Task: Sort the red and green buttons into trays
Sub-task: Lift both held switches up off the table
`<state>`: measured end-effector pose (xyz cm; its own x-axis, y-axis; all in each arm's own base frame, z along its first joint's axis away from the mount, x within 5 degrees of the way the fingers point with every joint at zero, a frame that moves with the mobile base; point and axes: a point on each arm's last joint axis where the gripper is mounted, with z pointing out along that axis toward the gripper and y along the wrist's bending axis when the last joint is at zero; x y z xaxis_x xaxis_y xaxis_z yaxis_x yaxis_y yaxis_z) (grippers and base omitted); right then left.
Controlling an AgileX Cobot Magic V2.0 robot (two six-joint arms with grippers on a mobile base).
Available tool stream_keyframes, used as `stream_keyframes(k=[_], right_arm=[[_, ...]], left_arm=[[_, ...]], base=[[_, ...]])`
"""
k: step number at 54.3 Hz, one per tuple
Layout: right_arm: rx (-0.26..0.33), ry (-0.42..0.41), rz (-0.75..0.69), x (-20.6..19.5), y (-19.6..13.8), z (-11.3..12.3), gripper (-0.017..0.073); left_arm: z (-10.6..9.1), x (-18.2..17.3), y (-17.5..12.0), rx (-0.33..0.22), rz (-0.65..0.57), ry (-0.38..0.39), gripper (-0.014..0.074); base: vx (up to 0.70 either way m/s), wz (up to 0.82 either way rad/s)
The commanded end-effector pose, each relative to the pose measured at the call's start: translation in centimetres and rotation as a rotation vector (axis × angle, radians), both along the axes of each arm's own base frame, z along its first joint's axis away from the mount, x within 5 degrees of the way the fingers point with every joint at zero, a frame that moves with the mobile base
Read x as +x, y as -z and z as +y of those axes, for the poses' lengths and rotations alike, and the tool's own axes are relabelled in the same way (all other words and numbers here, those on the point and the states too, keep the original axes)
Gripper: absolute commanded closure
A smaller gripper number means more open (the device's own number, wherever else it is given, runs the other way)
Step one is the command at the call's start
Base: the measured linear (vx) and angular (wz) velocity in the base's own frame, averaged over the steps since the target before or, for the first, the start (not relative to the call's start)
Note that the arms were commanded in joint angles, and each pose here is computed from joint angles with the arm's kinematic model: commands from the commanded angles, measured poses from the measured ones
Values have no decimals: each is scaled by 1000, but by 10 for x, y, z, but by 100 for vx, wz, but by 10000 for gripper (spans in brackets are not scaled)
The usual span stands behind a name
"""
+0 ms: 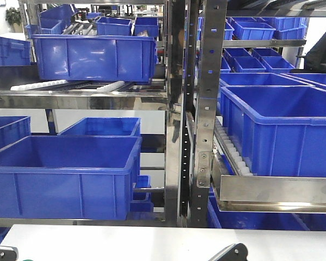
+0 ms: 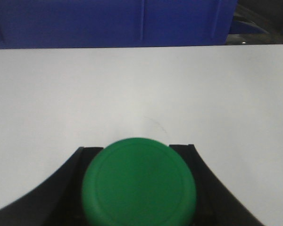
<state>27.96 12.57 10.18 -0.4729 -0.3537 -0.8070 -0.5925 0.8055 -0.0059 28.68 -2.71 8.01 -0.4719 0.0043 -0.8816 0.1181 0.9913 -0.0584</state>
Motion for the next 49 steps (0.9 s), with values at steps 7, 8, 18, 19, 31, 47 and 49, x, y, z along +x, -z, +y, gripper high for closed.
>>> stream_keyframes(k=[7, 8, 18, 19, 31, 47, 49], right_arm=[[60, -22, -111, 13, -12, 8, -2], [62, -23, -114, 13, -12, 8, 1], [66, -22, -120, 13, -13, 8, 113], [64, -22, -118, 13, -12, 7, 129], [63, -18, -116, 13, -14, 7, 409], [107, 15, -184, 9, -56, 4, 573], [111, 21, -195, 8, -64, 3, 573]], left_arm=[[0, 8, -19, -22, -113, -14, 599], [0, 8, -19, -22, -113, -14, 599], [0, 7, -19, -21, -113, -11, 600], [0, 7, -19, -21, -113, -11, 600], [-4, 7, -26, -80, -125, 13, 600], [-9, 2, -68, -47, -190, 92, 600], [-9, 1, -74, -42, -197, 90, 600]], base=[[0, 0], [0, 0], [0, 0], [0, 0], [0, 0], [0, 0], [0, 0]])
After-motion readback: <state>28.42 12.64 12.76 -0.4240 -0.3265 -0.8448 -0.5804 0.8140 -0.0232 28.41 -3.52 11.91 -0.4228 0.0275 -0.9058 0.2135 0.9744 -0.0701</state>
